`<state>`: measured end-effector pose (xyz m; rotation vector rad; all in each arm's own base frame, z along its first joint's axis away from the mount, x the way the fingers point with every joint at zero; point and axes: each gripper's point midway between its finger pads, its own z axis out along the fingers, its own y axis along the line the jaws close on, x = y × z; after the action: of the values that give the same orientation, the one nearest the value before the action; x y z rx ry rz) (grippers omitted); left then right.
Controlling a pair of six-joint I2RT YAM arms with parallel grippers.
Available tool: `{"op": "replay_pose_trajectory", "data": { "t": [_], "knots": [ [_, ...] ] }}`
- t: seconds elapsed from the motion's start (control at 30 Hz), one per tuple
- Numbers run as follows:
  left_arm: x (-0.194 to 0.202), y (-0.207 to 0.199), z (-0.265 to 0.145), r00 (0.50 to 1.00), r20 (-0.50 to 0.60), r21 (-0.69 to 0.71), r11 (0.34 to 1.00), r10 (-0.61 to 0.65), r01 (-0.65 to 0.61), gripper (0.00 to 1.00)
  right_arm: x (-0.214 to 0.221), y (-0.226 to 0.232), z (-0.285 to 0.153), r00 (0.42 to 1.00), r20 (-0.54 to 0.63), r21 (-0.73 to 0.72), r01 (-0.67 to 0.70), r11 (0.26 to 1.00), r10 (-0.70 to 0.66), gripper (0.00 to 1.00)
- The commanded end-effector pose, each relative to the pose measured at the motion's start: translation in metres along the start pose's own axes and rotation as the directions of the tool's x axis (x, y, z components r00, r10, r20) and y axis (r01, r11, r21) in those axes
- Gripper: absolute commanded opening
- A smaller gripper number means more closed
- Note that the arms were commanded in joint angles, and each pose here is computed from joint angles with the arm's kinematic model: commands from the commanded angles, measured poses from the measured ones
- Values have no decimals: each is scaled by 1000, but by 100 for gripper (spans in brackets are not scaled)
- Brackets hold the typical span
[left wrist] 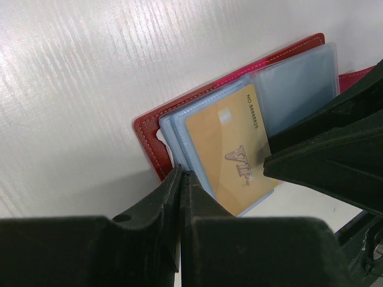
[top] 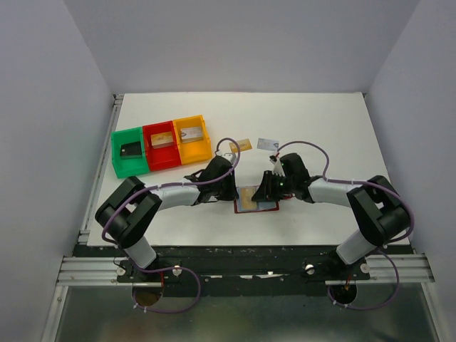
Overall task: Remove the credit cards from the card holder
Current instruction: Remove the credit card from the card holder.
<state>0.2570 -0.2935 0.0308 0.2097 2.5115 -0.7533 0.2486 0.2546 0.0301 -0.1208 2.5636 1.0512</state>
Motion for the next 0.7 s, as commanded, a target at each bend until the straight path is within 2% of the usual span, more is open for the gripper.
{"op": "replay_pose_trajectory", "data": {
  "t": [0.0,0.23,0.57,0.67],
  "knots": [
    [2,1,3,1000,-18,-8,1000,-4,4,15,4,-5,4,1000,-10,-14,-28,1000,28,32],
    [-6,-1,-6,1000,8,-14,1000,3,-3,17,7,-11,5,999,-14,-13,-38,999,38,22],
    [-32,-21,-26,994,105,43,999,18,-23,20,7,-11,5,999,-12,-23,-36,999,36,18],
    [-34,-27,-21,995,93,66,997,24,-30,21,6,-9,5,999,-6,-30,-34,999,34,17]
  ]
}}
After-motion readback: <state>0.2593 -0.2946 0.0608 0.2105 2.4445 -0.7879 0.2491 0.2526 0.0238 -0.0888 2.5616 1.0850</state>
